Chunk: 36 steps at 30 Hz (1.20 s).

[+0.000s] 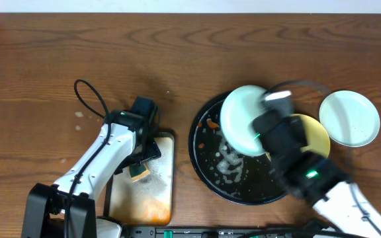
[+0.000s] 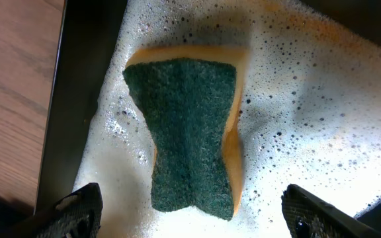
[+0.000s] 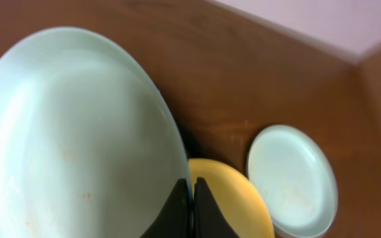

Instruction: Clean dirty plates on tray and stack at the side

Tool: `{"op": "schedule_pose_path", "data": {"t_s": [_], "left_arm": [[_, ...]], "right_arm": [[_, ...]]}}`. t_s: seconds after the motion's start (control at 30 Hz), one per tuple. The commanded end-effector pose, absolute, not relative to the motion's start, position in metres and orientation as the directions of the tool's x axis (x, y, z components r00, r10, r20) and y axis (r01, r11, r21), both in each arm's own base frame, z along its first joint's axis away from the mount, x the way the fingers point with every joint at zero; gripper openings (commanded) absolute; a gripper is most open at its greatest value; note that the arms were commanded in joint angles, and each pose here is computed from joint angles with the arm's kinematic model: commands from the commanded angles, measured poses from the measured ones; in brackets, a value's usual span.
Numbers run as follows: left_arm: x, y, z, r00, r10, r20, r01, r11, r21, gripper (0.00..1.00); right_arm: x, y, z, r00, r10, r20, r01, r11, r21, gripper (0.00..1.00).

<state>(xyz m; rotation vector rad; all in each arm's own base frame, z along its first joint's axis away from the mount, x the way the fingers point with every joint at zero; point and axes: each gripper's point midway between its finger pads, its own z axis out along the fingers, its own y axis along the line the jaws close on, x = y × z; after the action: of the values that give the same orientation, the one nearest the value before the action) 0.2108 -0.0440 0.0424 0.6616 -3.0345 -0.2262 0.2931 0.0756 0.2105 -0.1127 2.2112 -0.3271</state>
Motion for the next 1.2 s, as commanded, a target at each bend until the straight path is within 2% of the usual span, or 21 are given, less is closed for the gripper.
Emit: {"op": "schedule_pose_path", "data": {"t_s": [0.0, 0.13, 0.27, 0.37, 0.53, 0.77, 1.03, 1.07, 1.17], "left_arm": [[0.209, -0.041, 0.042, -0.91, -0.416, -0.002, -0.411, 0.898, 0.156, 0.87], [0.209, -0.041, 0.042, -0.91, -0.416, -0.002, -0.411, 0.898, 0.156, 0.88], [0.209, -0.041, 0.042, -0.91, -0.416, -0.002, -0.411, 0.898, 0.156, 0.87], [0.209, -0.041, 0.042, -0.91, -0.416, -0.002, -0.411, 0.898, 0.156, 0.87], [0.209, -0.041, 0.042, -0.91, -0.416, -0.002, -0.411, 0.898, 0.156, 0.88], [0.209, -0.041, 0.042, -0.91, -0.416, -0.002, -0.411, 0.898, 0.156, 0.87], [0.209, -0.041, 0.042, -0.91, -0.416, -0.002, -0.411, 0.898, 0.156, 0.87], [0.209, -0.041, 0.042, -0.91, -0.416, -0.002, -0.411, 0.898, 0.156, 0.87], [0.209, -0.041, 0.042, -0.91, -0.416, -0.002, -0.411, 0.898, 0.156, 0.87]], "right_arm": [[0.303, 0.059, 0.227, -0.626, 0.081, -0.776, 0.112, 0.994, 0.014, 0.01], [0.312, 0.003, 0.226, -0.603, 0.313, -0.734, 0.282, 0.944, 0.17, 0.01], [0.307, -0.061, 0.221, -0.522, 0.493, -0.697, 0.471, 0.847, 0.246, 0.01], [0.294, -0.116, 0.215, -0.428, 0.599, -0.677, 0.625, 0.737, 0.256, 0.01], [0.271, -0.176, 0.194, -0.319, 0.709, -0.629, 0.782, 0.572, 0.249, 0.01], [0.263, -0.227, 0.156, -0.236, 0.794, -0.561, 0.867, 0.432, 0.247, 0.01], [0.274, -0.234, 0.119, -0.267, 0.831, -0.488, 0.875, 0.421, 0.24, 0.01], [0.276, -0.236, 0.12, -0.264, 0.827, -0.496, 0.872, 0.425, 0.244, 0.07], [0.286, -0.236, 0.129, -0.282, 0.8, -0.53, 0.841, 0.472, 0.265, 0.4]]}}
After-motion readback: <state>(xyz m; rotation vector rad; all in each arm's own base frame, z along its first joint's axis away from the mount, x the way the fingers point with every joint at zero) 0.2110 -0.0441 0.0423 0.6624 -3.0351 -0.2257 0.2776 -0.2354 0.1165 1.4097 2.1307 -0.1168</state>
